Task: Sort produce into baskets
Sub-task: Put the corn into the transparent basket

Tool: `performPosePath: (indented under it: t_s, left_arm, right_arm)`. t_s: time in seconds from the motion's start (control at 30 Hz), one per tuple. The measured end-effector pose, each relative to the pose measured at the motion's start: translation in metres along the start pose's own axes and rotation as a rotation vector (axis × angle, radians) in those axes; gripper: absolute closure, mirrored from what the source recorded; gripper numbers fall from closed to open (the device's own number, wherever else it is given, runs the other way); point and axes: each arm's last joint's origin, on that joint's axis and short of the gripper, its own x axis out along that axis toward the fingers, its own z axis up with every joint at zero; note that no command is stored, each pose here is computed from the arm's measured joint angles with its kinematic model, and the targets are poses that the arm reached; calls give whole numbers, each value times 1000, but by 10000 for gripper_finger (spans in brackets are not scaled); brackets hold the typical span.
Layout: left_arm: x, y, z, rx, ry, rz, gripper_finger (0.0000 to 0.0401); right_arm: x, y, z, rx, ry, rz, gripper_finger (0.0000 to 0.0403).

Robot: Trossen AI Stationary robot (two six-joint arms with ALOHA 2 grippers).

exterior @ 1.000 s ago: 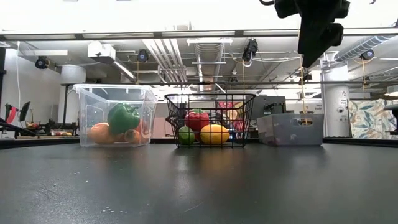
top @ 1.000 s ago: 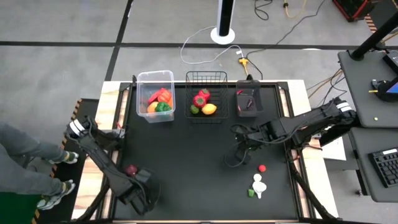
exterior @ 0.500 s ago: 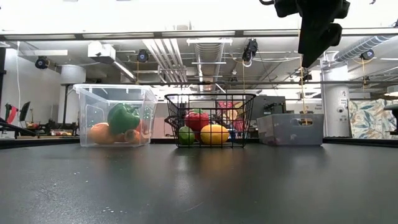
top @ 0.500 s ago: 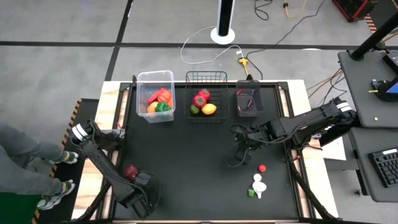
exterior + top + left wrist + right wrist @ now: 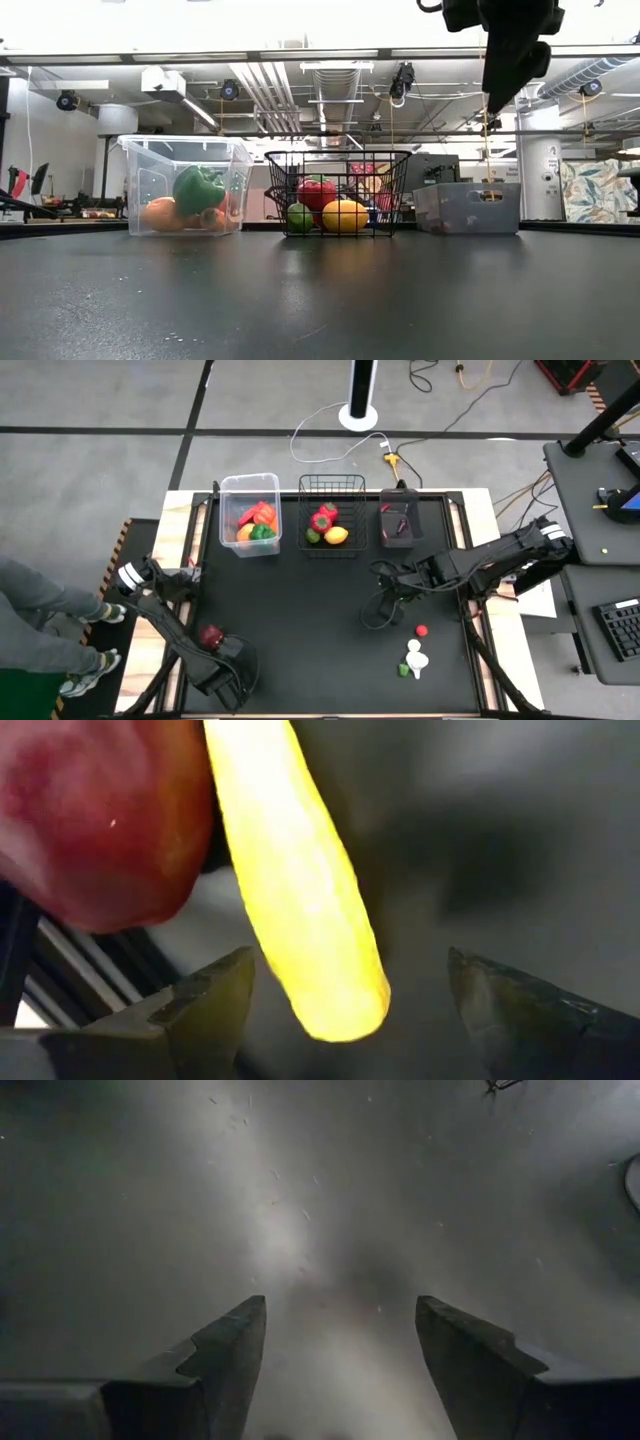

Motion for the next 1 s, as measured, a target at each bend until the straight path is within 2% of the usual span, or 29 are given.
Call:
performPosePath:
  t_s: [0.5, 1.0]
  left_arm:
    - [6, 0, 2, -5, -22, -28, 93]
    - [23, -12, 0, 45, 1, -32, 175]
  right_arm:
    - [11, -4, -7, -4, 22, -21, 149]
    - [12, -4, -7, -4, 20, -19, 149]
